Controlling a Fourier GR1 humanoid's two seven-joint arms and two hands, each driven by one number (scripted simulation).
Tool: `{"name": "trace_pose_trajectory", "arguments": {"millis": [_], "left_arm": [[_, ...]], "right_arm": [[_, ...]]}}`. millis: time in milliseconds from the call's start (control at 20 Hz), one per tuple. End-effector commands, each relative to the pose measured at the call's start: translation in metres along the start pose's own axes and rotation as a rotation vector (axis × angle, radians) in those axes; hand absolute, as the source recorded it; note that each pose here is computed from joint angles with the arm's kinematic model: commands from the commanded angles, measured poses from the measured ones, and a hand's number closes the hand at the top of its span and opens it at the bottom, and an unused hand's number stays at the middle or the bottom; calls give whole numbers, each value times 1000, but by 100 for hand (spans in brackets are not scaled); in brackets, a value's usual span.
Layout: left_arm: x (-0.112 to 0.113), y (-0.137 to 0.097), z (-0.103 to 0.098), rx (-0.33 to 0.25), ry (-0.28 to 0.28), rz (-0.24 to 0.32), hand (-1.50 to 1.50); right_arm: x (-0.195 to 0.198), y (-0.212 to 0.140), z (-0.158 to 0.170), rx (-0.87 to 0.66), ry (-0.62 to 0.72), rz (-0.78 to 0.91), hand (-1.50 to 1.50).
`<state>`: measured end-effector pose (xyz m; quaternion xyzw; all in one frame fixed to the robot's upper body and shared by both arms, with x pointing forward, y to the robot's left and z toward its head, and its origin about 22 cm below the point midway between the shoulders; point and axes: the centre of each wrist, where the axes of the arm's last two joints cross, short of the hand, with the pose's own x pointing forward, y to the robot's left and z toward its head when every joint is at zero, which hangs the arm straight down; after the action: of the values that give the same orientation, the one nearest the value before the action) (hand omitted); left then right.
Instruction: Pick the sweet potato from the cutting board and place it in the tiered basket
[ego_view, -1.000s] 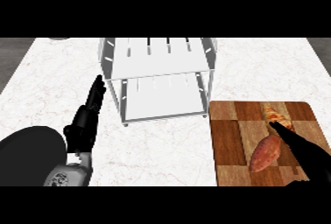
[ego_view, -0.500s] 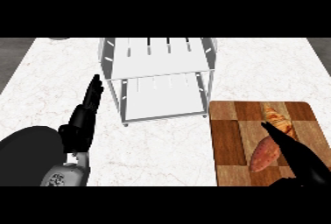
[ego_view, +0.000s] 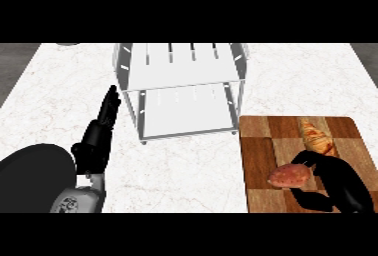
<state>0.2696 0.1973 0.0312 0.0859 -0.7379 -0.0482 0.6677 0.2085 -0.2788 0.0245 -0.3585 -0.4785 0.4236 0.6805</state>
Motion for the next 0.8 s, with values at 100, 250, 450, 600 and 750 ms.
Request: {"name": "trace_pose_trajectory", "arguments": {"millis": [100,250,450,600,750], "left_arm": [[-10,-3,-10,-6,26,-14,0],[2,15,-10,0,-9,-31,0],[9,-8,-10,-76,-41,4,0],[6,-19,-9,-82,-15,8,0],[3,-12,-6,-72,-1,24,0]], "right_arm": [[-1,23,-8,-84,-7,70,150],[94,33,-3,-72,-18,216,150],[157,67,2,34,-61,443,150],[189,75,12,12,-20,533,150],[219,75,28,-75,32,548,150]]}}
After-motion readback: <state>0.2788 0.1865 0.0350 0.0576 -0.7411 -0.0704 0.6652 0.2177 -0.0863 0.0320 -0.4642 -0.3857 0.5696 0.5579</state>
